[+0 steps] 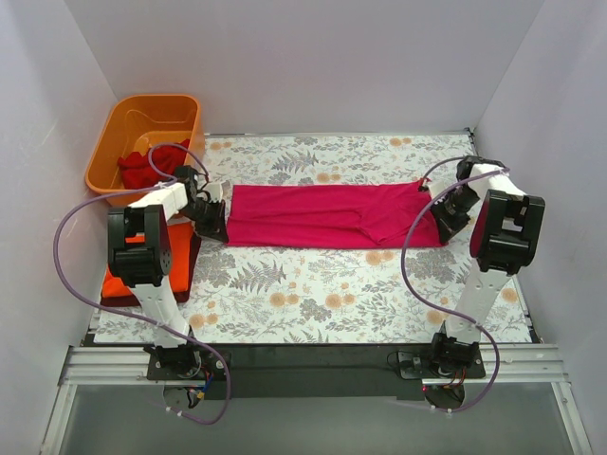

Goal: Fold and stack the t-shirts
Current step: Fold the tshirt

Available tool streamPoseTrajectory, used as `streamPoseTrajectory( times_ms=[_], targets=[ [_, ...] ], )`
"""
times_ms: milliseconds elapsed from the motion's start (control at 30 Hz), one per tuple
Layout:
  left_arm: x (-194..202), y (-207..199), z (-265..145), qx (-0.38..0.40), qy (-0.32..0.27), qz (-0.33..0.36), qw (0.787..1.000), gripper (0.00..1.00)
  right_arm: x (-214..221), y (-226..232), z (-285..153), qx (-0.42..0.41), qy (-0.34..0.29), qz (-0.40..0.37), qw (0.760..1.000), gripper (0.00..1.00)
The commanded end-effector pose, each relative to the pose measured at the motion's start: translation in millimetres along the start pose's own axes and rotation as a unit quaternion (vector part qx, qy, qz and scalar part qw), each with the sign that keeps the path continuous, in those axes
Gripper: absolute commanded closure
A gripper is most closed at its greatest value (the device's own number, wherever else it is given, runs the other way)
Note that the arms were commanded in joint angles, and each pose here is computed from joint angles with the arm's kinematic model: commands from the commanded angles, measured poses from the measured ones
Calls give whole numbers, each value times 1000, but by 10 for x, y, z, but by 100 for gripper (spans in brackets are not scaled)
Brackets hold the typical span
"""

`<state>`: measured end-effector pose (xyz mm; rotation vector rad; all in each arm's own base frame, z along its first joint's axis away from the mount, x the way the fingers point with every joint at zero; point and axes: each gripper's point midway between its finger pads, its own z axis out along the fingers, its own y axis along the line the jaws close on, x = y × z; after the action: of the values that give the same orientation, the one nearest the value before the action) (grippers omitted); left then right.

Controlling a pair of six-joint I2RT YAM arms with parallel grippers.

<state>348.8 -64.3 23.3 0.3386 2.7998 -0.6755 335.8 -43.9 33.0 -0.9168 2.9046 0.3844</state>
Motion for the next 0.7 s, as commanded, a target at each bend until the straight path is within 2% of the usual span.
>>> streamPoseTrajectory(
  times_ms=[0, 167, 333, 367, 400, 467, 533, 567, 667],
  targets=[
    [53, -71, -298, -25, -10, 32, 999, 100, 226, 10, -224, 31, 21, -18, 999, 99],
    [207, -164, -290, -8, -4, 19, 1000, 100, 465, 236, -157, 11, 38, -19, 999, 99],
    [284, -235, -249, 10, 2, 9, 1000, 98, 511, 314, -147, 5, 37, -12, 999, 98],
    [241, -257, -279, 11, -5, 12, 1000, 88, 487, 327, -180, 4, 31, -11, 999, 89],
    [214, -279, -317, 14, -9, 15, 1000, 76, 450, 328, -224, 5, 23, -11, 1000, 70],
    [25, -420, -497, 30, -47, 40, 998, 70, 284, 350, -404, 6, -10, -11, 1000, 58],
    [-168, -547, -652, 40, -90, 76, 992, 61, 90, 365, -605, 8, -48, -13, 999, 55],
    [-334, -655, -791, 41, -132, 107, 985, 59, 58, 406, -660, 3, -56, -8, 998, 54],
    [-575, -1015, -849, 55, -179, 178, 966, 58, -93, 508, -808, -5, -100, -3, 995, 54]
  ],
)
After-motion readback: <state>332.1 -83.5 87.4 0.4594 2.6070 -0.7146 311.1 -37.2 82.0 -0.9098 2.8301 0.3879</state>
